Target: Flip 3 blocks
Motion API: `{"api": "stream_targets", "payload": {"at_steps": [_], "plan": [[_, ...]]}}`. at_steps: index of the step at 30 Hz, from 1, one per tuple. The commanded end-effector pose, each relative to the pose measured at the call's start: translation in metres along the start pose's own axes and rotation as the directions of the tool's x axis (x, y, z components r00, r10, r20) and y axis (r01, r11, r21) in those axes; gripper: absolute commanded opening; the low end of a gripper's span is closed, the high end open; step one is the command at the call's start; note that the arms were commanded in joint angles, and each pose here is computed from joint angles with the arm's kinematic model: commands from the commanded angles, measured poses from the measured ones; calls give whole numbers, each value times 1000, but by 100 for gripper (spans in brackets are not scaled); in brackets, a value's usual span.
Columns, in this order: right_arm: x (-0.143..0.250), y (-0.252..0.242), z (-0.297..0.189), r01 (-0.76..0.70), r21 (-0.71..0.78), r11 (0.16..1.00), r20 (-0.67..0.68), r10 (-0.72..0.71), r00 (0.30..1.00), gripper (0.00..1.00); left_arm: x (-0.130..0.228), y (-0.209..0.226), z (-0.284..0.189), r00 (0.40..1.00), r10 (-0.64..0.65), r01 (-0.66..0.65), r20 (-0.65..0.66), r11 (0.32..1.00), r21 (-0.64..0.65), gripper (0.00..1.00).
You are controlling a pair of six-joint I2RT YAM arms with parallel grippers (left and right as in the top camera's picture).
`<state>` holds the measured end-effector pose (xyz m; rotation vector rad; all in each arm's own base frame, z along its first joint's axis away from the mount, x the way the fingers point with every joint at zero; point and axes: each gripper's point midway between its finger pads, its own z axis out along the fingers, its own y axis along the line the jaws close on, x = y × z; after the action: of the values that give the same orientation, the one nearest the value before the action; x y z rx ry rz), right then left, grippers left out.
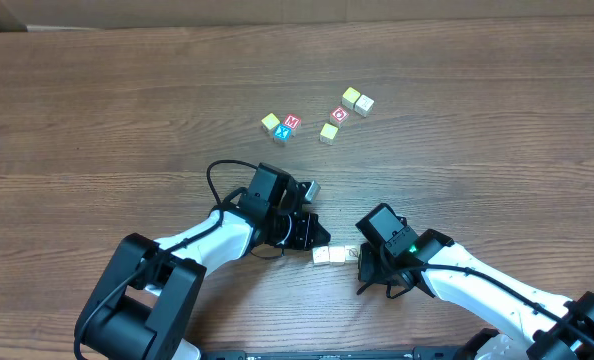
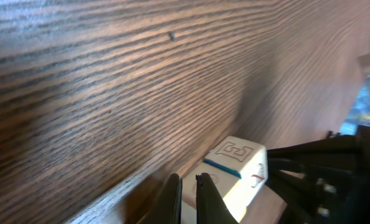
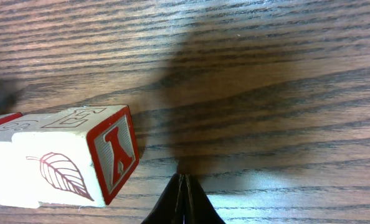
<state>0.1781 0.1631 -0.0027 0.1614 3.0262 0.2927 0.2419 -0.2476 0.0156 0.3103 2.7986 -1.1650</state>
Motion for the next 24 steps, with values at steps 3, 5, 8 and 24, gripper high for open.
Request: {"api": "stream_targets", "payload": {"at_steps": [3, 5, 8, 24], "plan": [[3, -2, 1, 3, 3, 1000, -12, -3, 1000, 4, -5, -5, -5, 999, -40, 40, -13, 998, 44, 4], [3, -2, 1, 4, 3, 1000, -12, -4, 1000, 4, -3, -3, -5, 999, -49, 49, -20, 998, 37, 4], [2, -2, 1, 3, 4, 1000, -12, -3, 1000, 4, 0, -2, -5, 998, -57, 58, -29, 998, 33, 4], [3, -2, 1, 3, 2, 1000, -15, -3, 1000, 4, 8, 1, -5, 995, -76, 77, -59, 997, 20, 4]]}}
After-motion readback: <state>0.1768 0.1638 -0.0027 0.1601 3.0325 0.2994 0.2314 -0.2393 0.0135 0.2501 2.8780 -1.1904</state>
